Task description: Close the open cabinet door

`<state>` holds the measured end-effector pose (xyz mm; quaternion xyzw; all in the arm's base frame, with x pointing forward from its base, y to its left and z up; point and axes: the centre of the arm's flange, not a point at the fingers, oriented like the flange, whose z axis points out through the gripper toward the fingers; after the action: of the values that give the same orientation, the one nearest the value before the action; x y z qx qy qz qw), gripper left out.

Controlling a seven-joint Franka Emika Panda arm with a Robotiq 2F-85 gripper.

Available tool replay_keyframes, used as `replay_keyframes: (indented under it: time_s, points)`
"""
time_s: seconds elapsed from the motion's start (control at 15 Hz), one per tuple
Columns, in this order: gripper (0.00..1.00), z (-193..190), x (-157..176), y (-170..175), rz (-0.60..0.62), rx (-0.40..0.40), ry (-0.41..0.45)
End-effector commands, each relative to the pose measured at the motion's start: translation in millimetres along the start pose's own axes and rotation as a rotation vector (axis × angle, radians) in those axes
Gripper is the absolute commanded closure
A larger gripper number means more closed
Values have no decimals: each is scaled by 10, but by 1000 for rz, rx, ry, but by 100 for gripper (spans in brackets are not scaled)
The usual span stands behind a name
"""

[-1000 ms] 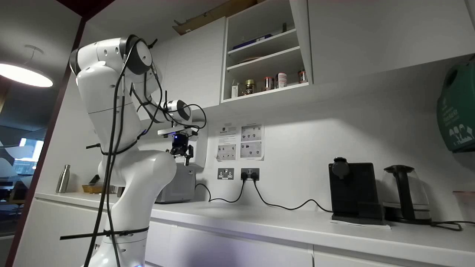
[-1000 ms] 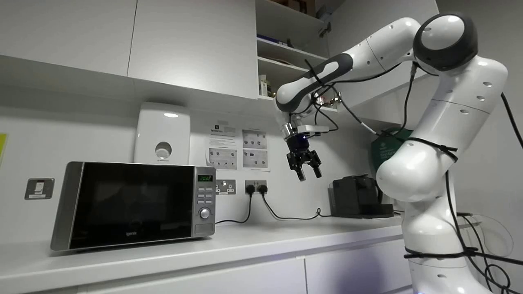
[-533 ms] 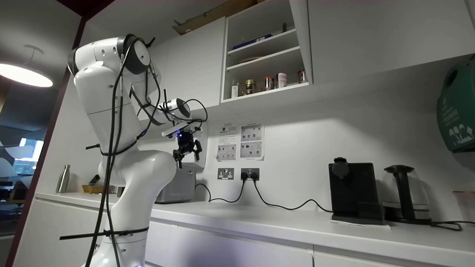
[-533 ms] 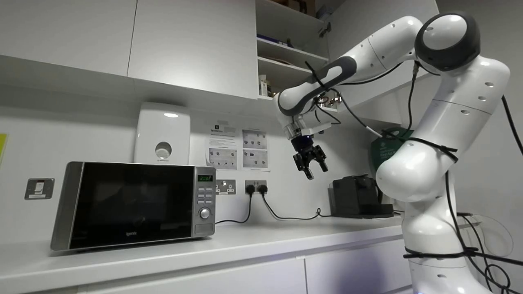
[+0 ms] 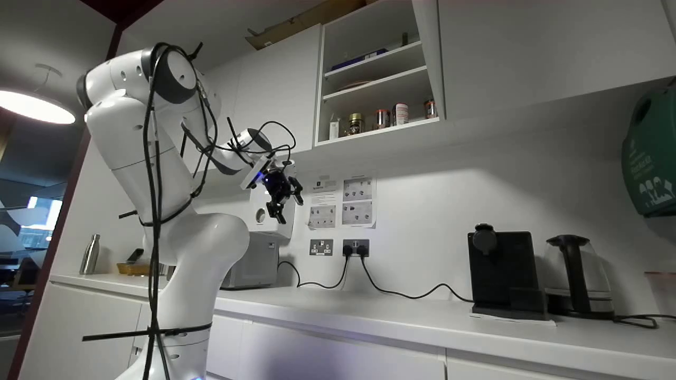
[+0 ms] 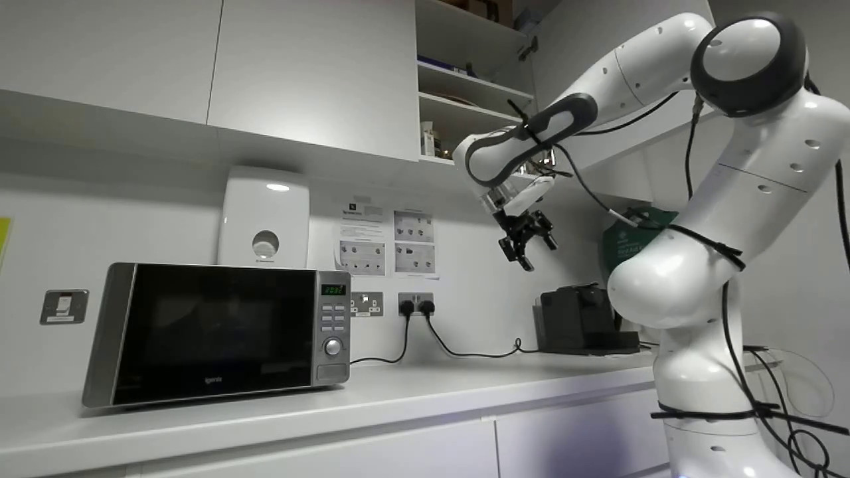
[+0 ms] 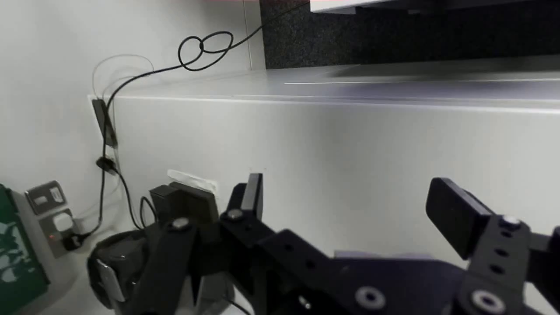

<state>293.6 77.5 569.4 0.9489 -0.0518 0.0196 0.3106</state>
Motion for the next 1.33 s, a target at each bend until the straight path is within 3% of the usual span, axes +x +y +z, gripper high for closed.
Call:
replay_keyframes:
  time_s: [0.0, 0.53, 1.0, 1.27]
  points:
    - [0, -142, -225, 488, 190, 14, 15]
    - [0, -479, -674, 1403, 519, 149, 121]
    - [0, -415, -948, 2013, 737, 425, 170]
    - [0, -424, -1065, 2234, 858, 543, 296]
